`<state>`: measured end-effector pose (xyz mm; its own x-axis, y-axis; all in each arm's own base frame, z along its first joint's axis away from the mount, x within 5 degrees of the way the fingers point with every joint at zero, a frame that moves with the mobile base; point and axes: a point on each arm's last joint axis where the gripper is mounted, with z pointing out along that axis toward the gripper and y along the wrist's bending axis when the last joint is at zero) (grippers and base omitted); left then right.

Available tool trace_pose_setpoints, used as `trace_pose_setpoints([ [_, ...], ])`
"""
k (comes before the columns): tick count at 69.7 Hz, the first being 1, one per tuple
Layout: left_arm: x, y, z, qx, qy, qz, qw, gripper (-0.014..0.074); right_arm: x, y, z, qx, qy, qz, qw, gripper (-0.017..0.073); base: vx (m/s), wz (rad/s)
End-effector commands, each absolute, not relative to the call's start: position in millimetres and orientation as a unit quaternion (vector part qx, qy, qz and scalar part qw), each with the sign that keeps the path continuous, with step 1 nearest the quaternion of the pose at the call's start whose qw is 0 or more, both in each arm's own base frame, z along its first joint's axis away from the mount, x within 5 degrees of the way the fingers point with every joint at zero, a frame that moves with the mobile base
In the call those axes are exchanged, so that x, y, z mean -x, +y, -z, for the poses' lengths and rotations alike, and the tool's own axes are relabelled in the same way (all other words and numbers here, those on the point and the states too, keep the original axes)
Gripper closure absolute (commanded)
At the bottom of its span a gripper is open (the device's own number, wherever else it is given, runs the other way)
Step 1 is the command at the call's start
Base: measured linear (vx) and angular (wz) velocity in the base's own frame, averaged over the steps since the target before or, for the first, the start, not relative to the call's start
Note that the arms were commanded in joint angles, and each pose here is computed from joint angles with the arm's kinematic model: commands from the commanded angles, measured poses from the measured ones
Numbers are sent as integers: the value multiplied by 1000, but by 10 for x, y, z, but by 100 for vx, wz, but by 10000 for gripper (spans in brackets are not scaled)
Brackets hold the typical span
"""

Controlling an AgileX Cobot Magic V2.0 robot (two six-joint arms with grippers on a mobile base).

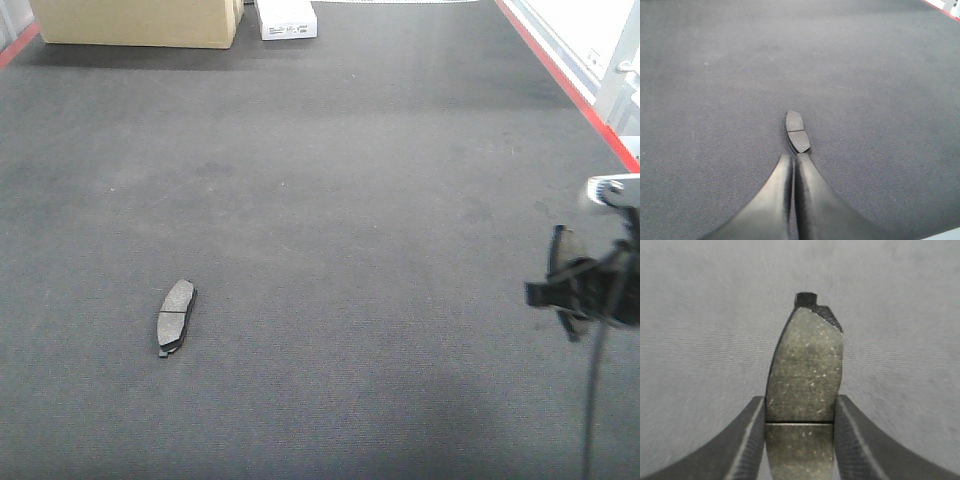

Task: Move and align brake pads A on conveyor
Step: 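Lower the right gripper's brake pad onto the belt beside the other pad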

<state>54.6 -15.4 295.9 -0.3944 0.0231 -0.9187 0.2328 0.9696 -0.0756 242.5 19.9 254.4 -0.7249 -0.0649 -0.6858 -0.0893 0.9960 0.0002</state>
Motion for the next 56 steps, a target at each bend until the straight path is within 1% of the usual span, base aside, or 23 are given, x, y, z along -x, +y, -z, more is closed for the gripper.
trace_pose_setpoints([
  [1,-570,-165,-3087,-77,806,105,577,599,-2680,313,-2692,50,910,-31,411,533,0,-1],
  [6,-570,-165,-3086,-77,806,105,577,600,-2798,471,-2636,72,914,-40,398,531,0,-1],
  [12,-570,-165,-3086,-77,806,105,577,601,-2928,654,-2558,83,919,-57,381,530,0,-1],
  [17,-570,-165,-3086,-77,806,105,577,601,-3031,785,-2472,83,927,-69,360,528,0,-1],
  [21,-570,-165,-3086,-77,806,105,577,600,-3105,847,-2404,70,934,-76,343,526,0,0],
  [28,-570,-165,-3086,-77,806,105,577,599,-3237,895,-2267,29,944,-87,316,524,0,0],
  [31,-570,-165,-3086,-77,806,105,577,599,-3287,908,-2205,22,947,-87,307,523,0,0],
  [45,-570,-165,-3086,-77,806,105,577,599,-3435,948,-1908,20,958,-79,273,518,0,0],
  [56,-570,-165,-3086,-77,806,105,577,599,-3515,966,-1777,19,955,-80,285,514,0,0],
])
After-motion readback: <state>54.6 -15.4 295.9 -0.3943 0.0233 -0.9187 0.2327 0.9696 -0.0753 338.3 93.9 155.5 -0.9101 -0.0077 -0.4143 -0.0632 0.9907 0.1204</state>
